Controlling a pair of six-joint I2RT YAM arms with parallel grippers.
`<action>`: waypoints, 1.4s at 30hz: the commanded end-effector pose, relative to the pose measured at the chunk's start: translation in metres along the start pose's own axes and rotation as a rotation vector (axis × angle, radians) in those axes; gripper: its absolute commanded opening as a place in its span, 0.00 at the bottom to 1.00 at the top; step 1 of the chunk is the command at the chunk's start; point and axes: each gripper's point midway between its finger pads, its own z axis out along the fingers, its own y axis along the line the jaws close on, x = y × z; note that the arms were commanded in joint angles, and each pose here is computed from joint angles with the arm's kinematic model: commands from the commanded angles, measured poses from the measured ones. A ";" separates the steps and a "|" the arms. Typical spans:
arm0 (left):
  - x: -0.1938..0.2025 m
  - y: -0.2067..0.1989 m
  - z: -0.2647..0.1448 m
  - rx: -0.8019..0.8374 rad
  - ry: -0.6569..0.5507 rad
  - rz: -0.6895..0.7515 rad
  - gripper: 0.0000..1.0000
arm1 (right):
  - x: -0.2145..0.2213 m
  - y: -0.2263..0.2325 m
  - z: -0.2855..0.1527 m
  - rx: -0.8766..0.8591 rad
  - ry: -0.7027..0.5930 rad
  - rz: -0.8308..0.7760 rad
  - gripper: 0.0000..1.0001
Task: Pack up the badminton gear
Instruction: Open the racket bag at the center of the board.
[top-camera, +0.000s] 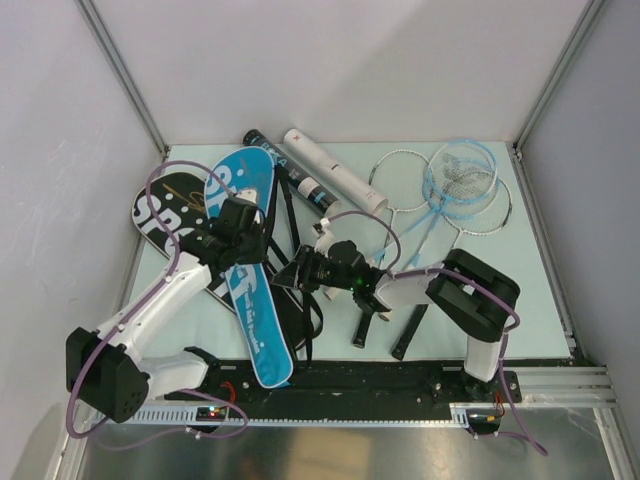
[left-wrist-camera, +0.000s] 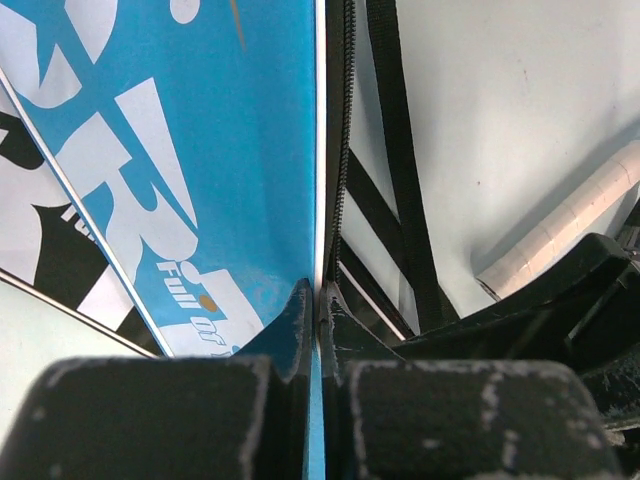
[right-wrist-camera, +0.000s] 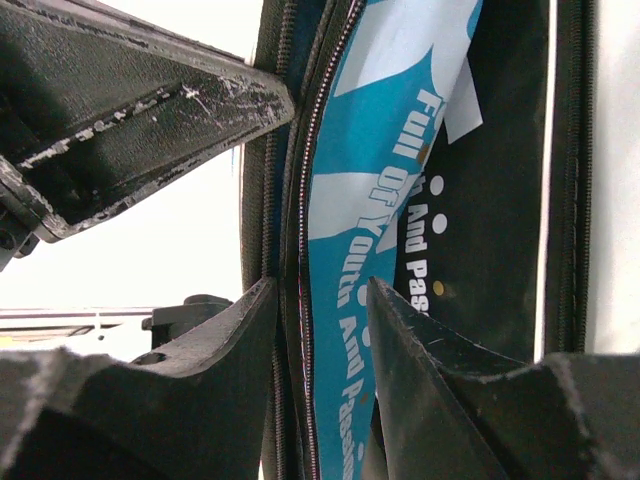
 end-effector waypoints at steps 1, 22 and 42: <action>-0.006 -0.006 -0.006 0.044 -0.042 -0.034 0.00 | -0.006 0.024 0.006 -0.123 -0.018 0.007 0.46; -0.002 -0.014 -0.005 0.097 -0.047 -0.083 0.00 | 0.005 0.020 0.028 -0.138 0.016 0.048 0.35; -0.005 -0.015 -0.011 0.130 -0.098 -0.106 0.00 | 0.007 0.010 0.033 -0.178 0.024 0.129 0.01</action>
